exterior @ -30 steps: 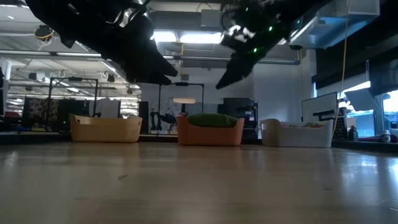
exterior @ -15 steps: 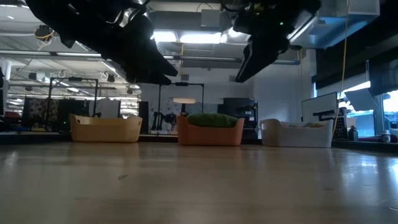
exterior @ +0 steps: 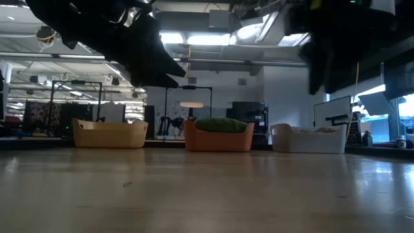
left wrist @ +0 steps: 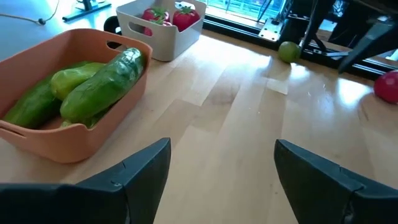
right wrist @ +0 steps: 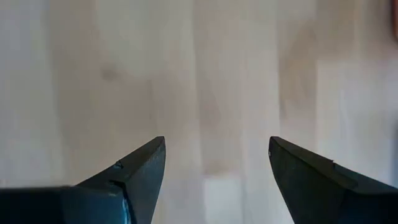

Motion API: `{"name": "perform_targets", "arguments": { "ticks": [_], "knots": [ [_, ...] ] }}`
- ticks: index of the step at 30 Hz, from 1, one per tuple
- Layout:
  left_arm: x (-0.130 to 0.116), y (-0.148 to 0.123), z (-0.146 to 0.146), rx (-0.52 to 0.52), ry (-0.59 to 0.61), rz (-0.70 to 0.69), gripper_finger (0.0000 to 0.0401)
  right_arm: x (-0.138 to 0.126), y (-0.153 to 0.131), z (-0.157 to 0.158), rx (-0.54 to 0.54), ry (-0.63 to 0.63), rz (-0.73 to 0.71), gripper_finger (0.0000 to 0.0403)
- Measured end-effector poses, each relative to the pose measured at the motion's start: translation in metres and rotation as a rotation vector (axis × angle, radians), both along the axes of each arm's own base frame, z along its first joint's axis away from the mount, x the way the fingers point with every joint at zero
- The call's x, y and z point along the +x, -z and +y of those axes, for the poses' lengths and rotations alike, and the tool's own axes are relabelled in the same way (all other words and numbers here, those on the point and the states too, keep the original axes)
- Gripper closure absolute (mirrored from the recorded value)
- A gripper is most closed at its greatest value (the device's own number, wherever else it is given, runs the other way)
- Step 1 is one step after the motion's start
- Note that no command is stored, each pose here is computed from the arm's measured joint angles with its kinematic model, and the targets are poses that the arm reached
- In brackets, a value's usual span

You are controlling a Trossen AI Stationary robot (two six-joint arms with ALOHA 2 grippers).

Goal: Sort produce into baskets
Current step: Put the lime into the yellow bin

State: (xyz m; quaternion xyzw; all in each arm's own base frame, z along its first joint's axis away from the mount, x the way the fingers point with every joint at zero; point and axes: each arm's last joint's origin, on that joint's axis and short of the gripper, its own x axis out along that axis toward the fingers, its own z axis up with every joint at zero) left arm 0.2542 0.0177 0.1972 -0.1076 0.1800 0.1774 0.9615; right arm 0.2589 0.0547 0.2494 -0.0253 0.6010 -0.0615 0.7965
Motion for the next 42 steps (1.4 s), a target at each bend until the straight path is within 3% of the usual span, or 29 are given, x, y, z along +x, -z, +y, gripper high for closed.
{"name": "perform_targets", "arguments": {
  "ticks": [9,25,31,42],
  "knots": [
    [0.000,0.000,0.000,-0.011,-0.001,-0.002,0.0120,-0.034,0.003,0.011,-0.100,0.066,0.263,0.0127],
    [-0.001,0.001,0.004,-0.009,-0.013,0.008,0.0120,-0.092,0.030,-0.005,-0.078,0.099,0.405,0.0127],
    [-0.001,0.001,0.005,-0.009,-0.018,0.006,0.0120,-0.103,0.048,-0.007,-0.041,0.078,0.491,0.0127],
    [-0.001,0.001,0.005,-0.010,-0.019,0.005,0.0120,-0.113,0.078,-0.011,-0.063,0.022,0.502,0.0127]
  ]
}}
